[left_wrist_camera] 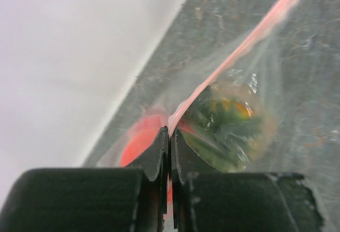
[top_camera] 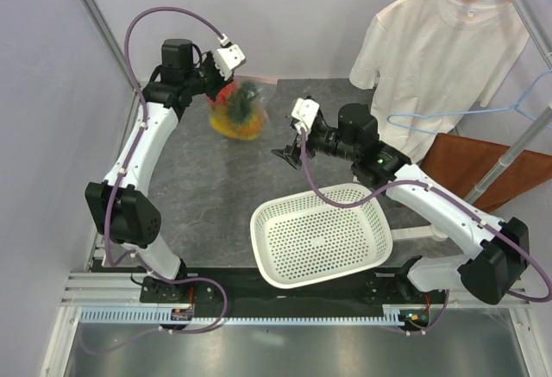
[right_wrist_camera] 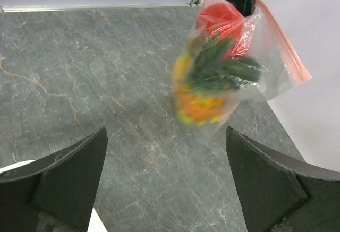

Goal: Place the food in the zip-top bag and seal the zipper
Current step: Place the zipper food storage bag at the center of the board, then reset both arms

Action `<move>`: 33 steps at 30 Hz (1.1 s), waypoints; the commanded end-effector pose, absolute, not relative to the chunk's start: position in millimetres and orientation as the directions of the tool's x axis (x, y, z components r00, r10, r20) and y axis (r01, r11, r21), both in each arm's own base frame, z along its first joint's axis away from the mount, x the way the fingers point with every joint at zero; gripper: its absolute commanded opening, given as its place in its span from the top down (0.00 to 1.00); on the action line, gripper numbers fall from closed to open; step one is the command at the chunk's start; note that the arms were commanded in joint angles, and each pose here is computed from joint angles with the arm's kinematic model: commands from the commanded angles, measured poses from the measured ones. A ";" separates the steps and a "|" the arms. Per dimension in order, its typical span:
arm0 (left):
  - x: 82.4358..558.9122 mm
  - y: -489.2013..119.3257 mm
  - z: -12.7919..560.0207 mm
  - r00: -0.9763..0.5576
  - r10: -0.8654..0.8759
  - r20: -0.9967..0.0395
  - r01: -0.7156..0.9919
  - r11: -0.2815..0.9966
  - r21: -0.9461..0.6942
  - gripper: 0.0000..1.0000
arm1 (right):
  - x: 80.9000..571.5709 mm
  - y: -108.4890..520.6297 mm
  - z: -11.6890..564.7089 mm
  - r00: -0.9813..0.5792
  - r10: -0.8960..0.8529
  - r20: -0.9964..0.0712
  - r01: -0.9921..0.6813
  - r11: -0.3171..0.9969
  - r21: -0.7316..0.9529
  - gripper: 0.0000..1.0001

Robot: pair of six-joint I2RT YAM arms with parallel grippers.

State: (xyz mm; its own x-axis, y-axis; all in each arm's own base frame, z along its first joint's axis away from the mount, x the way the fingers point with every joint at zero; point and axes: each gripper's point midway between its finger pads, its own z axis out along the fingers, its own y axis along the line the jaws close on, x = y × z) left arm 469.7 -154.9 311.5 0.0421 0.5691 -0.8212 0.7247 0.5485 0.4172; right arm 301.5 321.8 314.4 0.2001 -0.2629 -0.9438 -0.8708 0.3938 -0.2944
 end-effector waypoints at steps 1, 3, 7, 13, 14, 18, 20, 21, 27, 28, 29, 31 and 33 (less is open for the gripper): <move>478.2 -150.3 383.9 0.296 0.618 -0.729 0.594 0.479 0.647 0.98 | 297.1 310.8 349.3 0.247 -0.202 -0.948 -0.839 0.444 -0.314 0.02; 472.0 -148.9 365.2 0.290 0.648 -0.704 0.615 0.437 0.656 0.98 | 295.6 307.6 341.6 0.247 -0.218 -0.944 -0.837 0.444 -0.321 0.02; 430.2 -138.6 305.7 0.283 0.724 -0.629 0.686 0.305 0.661 0.98 | 290.4 299.3 337.7 0.252 -0.230 -0.940 -0.828 0.452 -0.332 0.02; 348.7 -128.0 168.0 0.157 0.762 -0.628 0.847 0.224 0.482 0.95 | 284.9 292.1 334.8 0.209 -0.216 -0.954 -0.829 0.477 -0.291 0.02; 333.5 -126.5 149.0 0.122 0.761 -0.638 0.868 0.230 0.440 0.93 | 283.9 292.3 333.1 0.202 -0.215 -0.955 -0.832 0.477 -0.284 0.02; 302.6 -133.2 126.1 -0.025 0.694 -0.720 0.907 0.318 0.275 0.88 | 278.7 285.8 325.3 0.165 -0.228 -0.960 -0.834 0.487 -0.259 0.02; 296.0 -139.0 122.3 -0.058 0.662 -0.747 0.914 0.336 0.227 0.87 | 277.9 284.6 320.5 0.153 -0.237 -0.960 -0.836 0.487 -0.253 0.02; 293.0 -141.7 119.9 -0.108 0.640 -0.761 0.913 0.367 0.180 0.87 | 277.7 284.1 319.6 0.150 -0.239 -0.959 -0.836 0.488 -0.252 0.02; 294.1 -128.2 115.4 -0.357 0.606 -0.711 0.835 0.548 0.047 0.41 | 276.5 272.6 324.4 0.106 -0.246 -0.963 -0.814 0.535 -0.226 0.02; 298.6 -127.3 133.0 -0.356 0.595 -0.720 0.825 0.562 0.056 0.36 | 274.6 269.6 323.7 0.094 -0.251 -0.963 -0.812 0.541 -0.220 0.02; 295.0 -127.1 143.6 -0.359 0.584 -0.728 0.824 0.565 0.046 0.03 | 274.1 265.8 324.8 0.079 -0.246 -0.966 -0.804 0.558 -0.207 0.02; 283.6 -128.3 179.4 -0.358 0.548 -0.756 0.812 0.583 0.038 0.00 | 269.3 259.5 329.1 0.064 -0.233 -0.970 -0.796 0.574 -0.190 0.02; 274.5 -133.1 207.7 -0.387 0.485 -0.785 0.790 0.613 -0.010 0.00 | 265.8 254.7 332.6 0.031 -0.206 -0.978 -0.787 0.599 -0.151 0.02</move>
